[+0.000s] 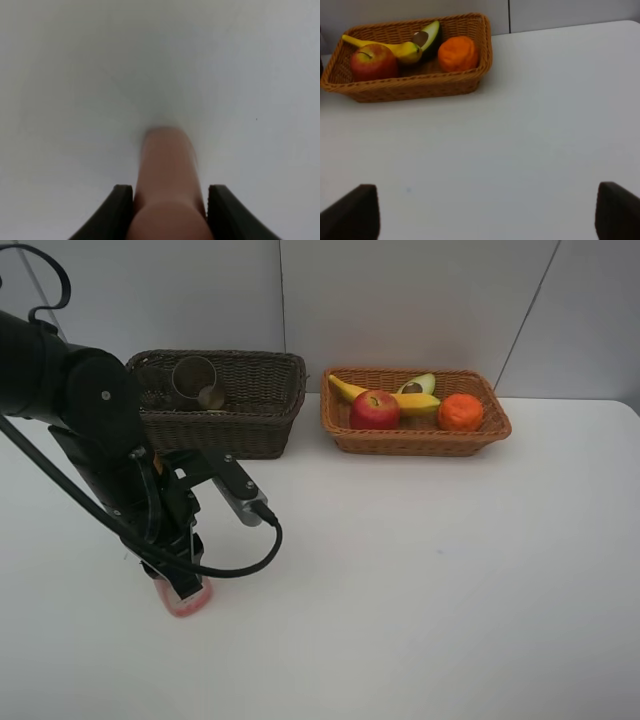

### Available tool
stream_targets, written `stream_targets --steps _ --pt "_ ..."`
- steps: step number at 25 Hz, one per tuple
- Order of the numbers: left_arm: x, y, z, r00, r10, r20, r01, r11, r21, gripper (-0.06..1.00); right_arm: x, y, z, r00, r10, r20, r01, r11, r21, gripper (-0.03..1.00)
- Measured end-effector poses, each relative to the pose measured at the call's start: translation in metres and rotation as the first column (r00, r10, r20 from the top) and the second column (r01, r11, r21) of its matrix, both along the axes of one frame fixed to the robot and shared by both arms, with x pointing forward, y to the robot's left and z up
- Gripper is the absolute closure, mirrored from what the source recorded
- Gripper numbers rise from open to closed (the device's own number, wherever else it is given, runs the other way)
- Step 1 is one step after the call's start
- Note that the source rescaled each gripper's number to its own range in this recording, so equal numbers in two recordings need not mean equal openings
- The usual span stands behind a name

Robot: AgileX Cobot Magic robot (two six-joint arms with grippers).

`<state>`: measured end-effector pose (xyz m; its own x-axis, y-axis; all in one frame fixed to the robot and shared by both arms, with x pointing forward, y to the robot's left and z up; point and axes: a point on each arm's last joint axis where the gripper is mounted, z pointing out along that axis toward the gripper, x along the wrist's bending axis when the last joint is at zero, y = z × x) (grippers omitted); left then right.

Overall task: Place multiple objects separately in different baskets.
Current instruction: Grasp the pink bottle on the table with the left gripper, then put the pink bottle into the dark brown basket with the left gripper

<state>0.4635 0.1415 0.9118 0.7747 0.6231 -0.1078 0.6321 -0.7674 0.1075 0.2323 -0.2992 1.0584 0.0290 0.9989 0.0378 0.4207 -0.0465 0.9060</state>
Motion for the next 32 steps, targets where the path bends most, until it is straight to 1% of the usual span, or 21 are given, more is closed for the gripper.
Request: stream_targets --steps 8,13,16,23,28,32 --pt "0.000 0.000 0.000 1.000 0.002 -0.002 -0.002 1.000 -0.001 0.51 0.000 0.000 0.000 1.000 0.000 0.000 0.000 1.000 0.000 0.12" --pt "-0.002 0.000 0.000 1.000 0.000 -0.024 0.000 1.000 0.006 0.51 0.000 0.000 0.000 1.000 0.000 0.000 0.000 1.000 0.000 0.12" --pt "0.000 -0.002 0.006 0.999 -0.007 -0.043 0.007 1.000 0.010 0.51 0.000 0.000 0.000 1.000 0.000 0.000 0.000 1.000 0.000 0.12" --pt "0.019 -0.016 0.036 0.999 -0.031 -0.039 0.030 0.999 -0.014 0.51 0.000 0.000 0.000 1.000 0.000 0.000 0.000 1.000 0.000 0.12" --pt "0.034 -0.025 0.060 1.000 -0.016 0.004 0.016 0.999 -0.039 0.51 0.000 0.000 0.000 1.000 0.000 0.000 0.000 1.000 0.000 0.12" --pt "0.046 -0.029 0.076 0.998 0.007 0.065 -0.005 0.999 -0.034 0.51 0.000 0.000 0.000 1.000 0.000 0.000 0.000 1.000 0.000 0.12"
